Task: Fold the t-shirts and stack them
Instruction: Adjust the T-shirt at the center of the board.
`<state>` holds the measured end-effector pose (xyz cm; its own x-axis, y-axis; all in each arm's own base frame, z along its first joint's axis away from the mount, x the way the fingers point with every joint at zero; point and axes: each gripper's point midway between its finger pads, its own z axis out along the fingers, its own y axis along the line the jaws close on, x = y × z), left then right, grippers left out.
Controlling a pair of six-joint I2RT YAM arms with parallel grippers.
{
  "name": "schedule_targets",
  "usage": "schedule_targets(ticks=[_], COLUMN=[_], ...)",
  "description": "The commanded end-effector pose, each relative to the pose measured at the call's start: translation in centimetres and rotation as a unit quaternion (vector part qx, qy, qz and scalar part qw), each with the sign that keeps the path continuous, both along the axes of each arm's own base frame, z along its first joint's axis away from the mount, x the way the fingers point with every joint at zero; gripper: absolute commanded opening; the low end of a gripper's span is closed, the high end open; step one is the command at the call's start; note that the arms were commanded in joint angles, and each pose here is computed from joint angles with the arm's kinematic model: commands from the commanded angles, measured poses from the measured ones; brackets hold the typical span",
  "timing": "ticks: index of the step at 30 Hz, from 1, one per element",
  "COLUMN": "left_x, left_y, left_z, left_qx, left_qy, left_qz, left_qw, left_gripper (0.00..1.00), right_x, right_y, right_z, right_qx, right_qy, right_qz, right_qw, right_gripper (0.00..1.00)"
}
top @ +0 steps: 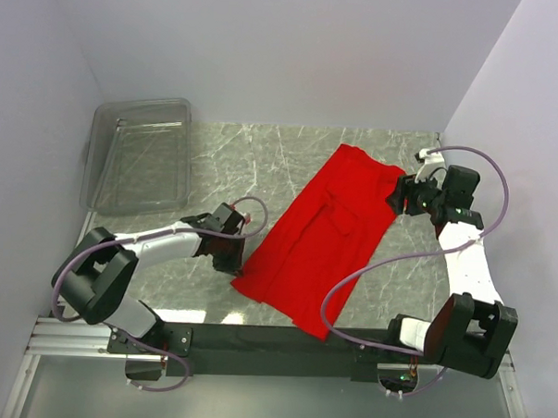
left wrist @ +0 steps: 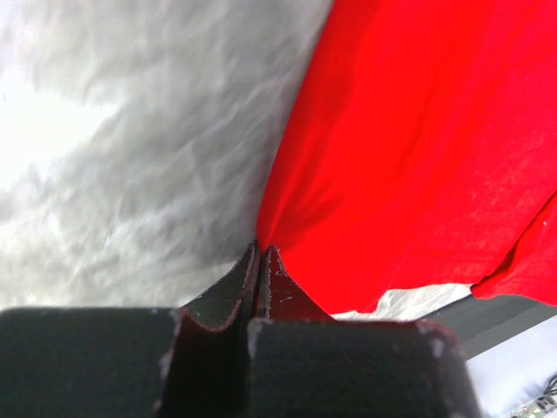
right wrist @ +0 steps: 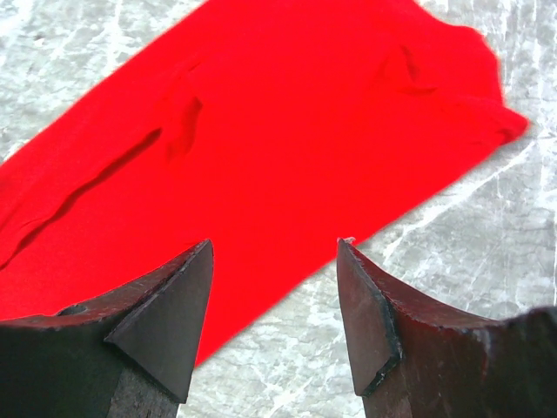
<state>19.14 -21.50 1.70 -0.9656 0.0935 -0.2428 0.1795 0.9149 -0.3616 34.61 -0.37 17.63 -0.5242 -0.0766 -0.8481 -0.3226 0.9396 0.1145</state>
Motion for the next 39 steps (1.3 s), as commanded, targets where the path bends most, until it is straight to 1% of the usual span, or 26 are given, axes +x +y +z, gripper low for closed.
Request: schedule_targets(ticks=[1,3,4,5,6,9,12,13,15,16,17,18,19,20,21,22,24,25,27,28,30,31,35,36,37,39], left_x=[-2.7,-2.4,-2.0,-0.9,-0.2,4.2,8.5,10.1,14.2,15.9,17.3,19.1,20.3,21.2,23.1,24.0,26.6,27.5,29.4,29.8,30.9,31.2,32.0,32.5,32.2,32.3], left_y=[2.9,3.0,2.9,3.1,2.7,1.0,-1.1,-1.8,-4.4,-5.7,-6.9,-9.1,-10.4,-11.5,-12.8,-13.6,-14.6,-15.0,-15.8,-16.2,-16.9,-17.2,-17.7,-18.0,-18.0,-18.3], left_z=[-1.0,-0.2,0.4,1.7,3.0,9.8,14.1,13.3,16.2,13.7,13.5,15.7,12.3,12.0,13.6,11.0,11.8,10.3,10.9,9.1,9.4,7.8,6.3,7.0,5.6,5.3], left_qx=[0.052,0.051,0.049,0.048,0.038,-0.011,-0.069,-0.070,-0.132,-0.126,-0.135,-0.170,-0.168,-0.182,-0.200,-0.199,-0.209,-0.211,-0.224,-0.223,-0.232,-0.231,-0.229,-0.232,-0.225,-0.226], left_qy=[0.043,0.034,0.026,-0.004,-0.024,-0.125,-0.180,-0.175,-0.206,-0.185,-0.186,-0.199,-0.168,-0.164,-0.187,-0.167,-0.196,-0.190,-0.209,-0.197,-0.203,-0.191,-0.182,-0.189,-0.174,-0.171], left_qz=[0.031,0.038,0.047,0.060,0.065,0.079,0.062,0.050,0.028,0.012,-0.002,-0.024,-0.036,-0.046,-0.052,-0.053,-0.043,-0.037,-0.027,-0.024,-0.022,-0.020,-0.018,-0.022,-0.024,-0.029], left_qw=[0.997,0.997,0.997,0.997,0.997,0.989,0.979,0.981,0.969,0.974,0.973,0.965,0.971,0.968,0.960,0.964,0.957,0.958,0.952,0.954,0.951,0.954,0.956,0.954,0.958,0.959], left_gripper=[0.01,0.01,0.07,0.19,0.42,0.67,0.70,0.70,0.70,0.70,0.71,0.71,0.71,0.73,0.74,0.74,0.74,0.75,0.74,0.74,0.74,0.73,0.72,0.70,0.69,0.66], right_x=[1.4,1.5,1.6,1.7,1.9,2.7,3.1,3.1,3.4,3.5,3.6,3.6,3.6,3.5,3.6,3.5,3.2,3.1,2.9,2.8,2.6,2.5,2.2,2.3,2.3,2.4], right_y=[-1.0,-1.2,-1.3,-1.5,-1.9,-2.5,-2.2,-2.0,-1.9,-1.8,-1.8,-1.7,-1.5,-1.4,-1.4,-1.3,-1.2,-1.1,-0.9,-0.9,-0.7,-0.7,-0.6,-0.7,-0.6,-0.6], right_z=[1.2,0.9,0.7,0.4,-0.3,-1.1,-1.5,-1.5,-1.5,-1.5,-1.4,-1.4,-1.4,-1.4,-1.4,-1.4,-1.7,-1.7,-1.7,-1.8,-2.0,-2.1,-2.2,-2.1,-2.0,-2.0], right_qx=[-0.010,-0.009,-0.008,-0.007,-0.008,0.019,0.034,0.042,0.049,0.052,0.054,0.058,0.061,0.065,0.065,0.068,0.069,0.068,0.068,0.069,0.071,0.072,0.071,0.073,0.075,0.082], right_qy=[-0.025,-0.019,-0.015,-0.008,0.003,0.029,0.040,0.040,0.039,0.041,0.041,0.042,0.043,0.048,0.051,0.056,0.060,0.057,0.053,0.053,0.055,0.056,0.056,0.056,0.054,0.056], right_qz=[-0.019,-0.024,-0.028,-0.034,-0.050,-0.090,-0.088,-0.087,-0.087,-0.087,-0.087,-0.087,-0.084,-0.082,-0.078,-0.076,-0.073,-0.070,-0.067,-0.066,-0.065,-0.063,-0.065,-0.067,-0.067,-0.070], right_qw=[0.999,0.999,0.999,0.999,0.999,0.995,0.995,0.994,0.994,0.994,0.994,0.994,0.994,0.993,0.994,0.993,0.993,0.994,0.994,0.994,0.994,0.994,0.994,0.994,0.993,0.993], right_gripper=[0.65,0.66,0.66,0.66,0.66,0.67,0.67,0.67,0.67,0.67,0.67,0.67,0.67,0.67,0.67,0.67,0.67,0.67,0.67,0.67,0.67,0.67,0.67,0.67,0.67,0.67])
